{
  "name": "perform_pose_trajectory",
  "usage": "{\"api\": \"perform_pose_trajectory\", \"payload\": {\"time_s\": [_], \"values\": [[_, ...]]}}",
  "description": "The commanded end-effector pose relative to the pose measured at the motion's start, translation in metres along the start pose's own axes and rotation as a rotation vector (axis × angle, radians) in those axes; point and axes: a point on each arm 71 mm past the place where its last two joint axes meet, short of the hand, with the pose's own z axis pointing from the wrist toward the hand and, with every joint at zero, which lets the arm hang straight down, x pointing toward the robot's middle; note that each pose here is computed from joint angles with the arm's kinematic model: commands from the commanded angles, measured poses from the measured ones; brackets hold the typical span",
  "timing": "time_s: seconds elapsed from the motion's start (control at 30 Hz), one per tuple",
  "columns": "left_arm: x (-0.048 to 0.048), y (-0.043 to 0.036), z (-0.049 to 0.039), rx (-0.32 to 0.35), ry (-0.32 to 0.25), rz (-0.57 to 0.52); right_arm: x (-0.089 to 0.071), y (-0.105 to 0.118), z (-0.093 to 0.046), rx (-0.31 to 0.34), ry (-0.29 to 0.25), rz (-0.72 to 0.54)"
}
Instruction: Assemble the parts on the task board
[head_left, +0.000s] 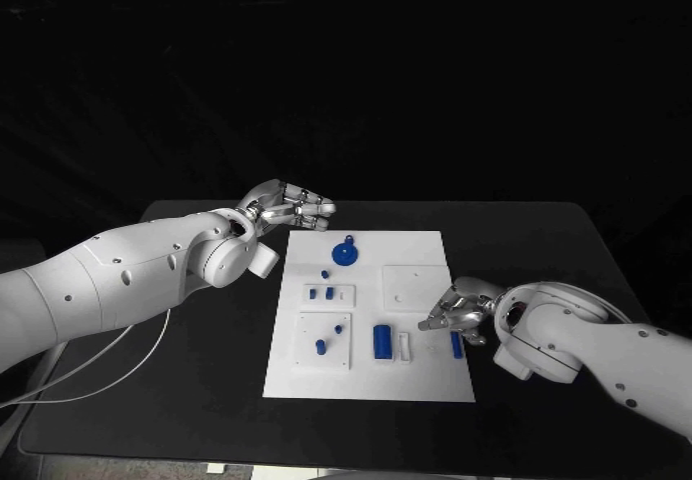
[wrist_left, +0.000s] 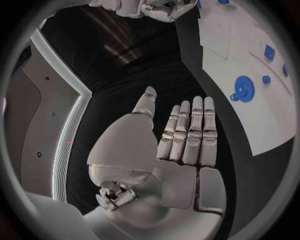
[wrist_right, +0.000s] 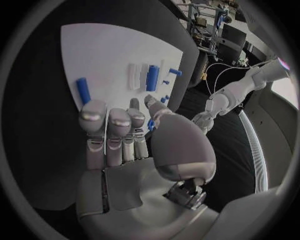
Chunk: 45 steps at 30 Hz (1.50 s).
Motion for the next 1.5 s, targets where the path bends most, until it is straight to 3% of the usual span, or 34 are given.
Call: {"api": "perform_pose_trajectory", "payload": {"time_s": [0.03, 0.3, 0.5, 1.27, 1.5], "values": [[-0.0003, -0.0032, -0.0004, 0.034, -0.018, -0.014, -0.006, -0.006, -0.005, 0.02, 0.044, -0.033], [0.0009, -0.0038, -0.0015, 0.043, -0.017, -0.018, -0.027, -0.031, -0.01, 0.149, 0.0, -0.132], [0.0017, -0.0033, -0.0023, 0.042, -0.013, -0.021, -0.031, -0.042, -0.011, 0.229, -0.001, -0.176], [0.0035, -0.0017, -0.0027, 0.024, 0.003, -0.026, 0.003, -0.035, 0.002, 0.239, 0.053, -0.262], [0.0033, -0.0011, -0.0032, 0.019, 0.006, -0.026, 0.007, -0.036, 0.006, 0.245, 0.042, -0.309]]}}
